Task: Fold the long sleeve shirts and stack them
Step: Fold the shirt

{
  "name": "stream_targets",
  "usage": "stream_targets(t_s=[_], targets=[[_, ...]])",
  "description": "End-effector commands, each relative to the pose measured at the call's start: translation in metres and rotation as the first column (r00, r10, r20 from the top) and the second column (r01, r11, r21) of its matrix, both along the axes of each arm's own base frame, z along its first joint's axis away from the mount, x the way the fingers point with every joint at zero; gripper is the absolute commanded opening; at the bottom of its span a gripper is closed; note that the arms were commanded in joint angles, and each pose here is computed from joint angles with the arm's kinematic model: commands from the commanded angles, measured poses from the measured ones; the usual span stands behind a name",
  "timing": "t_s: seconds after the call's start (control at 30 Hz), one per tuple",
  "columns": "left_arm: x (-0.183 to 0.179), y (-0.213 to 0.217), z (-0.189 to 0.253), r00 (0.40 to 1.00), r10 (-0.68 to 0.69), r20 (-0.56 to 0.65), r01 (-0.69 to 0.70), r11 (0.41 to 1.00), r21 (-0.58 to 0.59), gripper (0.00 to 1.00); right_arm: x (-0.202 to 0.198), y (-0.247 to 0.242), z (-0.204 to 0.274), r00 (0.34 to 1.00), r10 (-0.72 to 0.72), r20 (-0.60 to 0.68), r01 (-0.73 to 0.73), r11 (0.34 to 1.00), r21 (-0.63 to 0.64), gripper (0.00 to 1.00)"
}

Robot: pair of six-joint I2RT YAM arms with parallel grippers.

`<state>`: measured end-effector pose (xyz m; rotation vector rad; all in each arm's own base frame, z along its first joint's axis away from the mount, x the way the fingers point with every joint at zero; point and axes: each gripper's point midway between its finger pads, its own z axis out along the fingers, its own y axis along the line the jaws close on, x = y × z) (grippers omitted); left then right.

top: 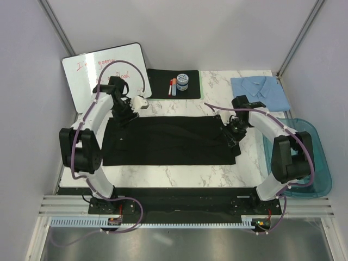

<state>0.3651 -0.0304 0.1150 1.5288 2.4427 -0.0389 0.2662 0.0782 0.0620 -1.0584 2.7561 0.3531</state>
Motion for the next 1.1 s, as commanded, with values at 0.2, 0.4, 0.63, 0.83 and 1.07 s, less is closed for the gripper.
stream_targets(t_s=[0.2, 0.4, 0.63, 0.83, 1.07], targets=[[-0.085, -0.004, -0.022, 0.966, -0.258, -0.02, 0.256, 0.965, -0.053, 0.61, 0.033, 0.042, 0.028, 0.999, -0.023, 0.045, 0.015, 0.983, 0.185, 0.33], [-0.077, -0.008, -0.037, 0.915, -0.364, 0.173, 0.37, 0.929, -0.001, 0.72, 0.031, 0.048, 0.013, 1.0, -0.029, -0.005, 0.03, 0.982, 0.189, 0.33], [-0.068, -0.004, -0.056, 0.832, -0.466, 0.3, 0.44, 0.885, 0.153, 0.73, 0.025, 0.046, -0.01, 0.996, -0.062, -0.071, 0.073, 0.985, 0.159, 0.32], [-0.058, 0.001, -0.057, 0.818, -0.483, 0.313, 0.436, 0.875, 0.212, 0.54, 0.028, 0.04, -0.017, 0.994, -0.08, -0.074, 0.088, 0.989, 0.12, 0.32], [-0.055, -0.003, -0.026, 0.812, -0.476, 0.337, 0.432, 0.879, 0.201, 0.2, 0.028, 0.033, -0.023, 0.994, -0.088, -0.069, 0.093, 0.993, 0.077, 0.34]])
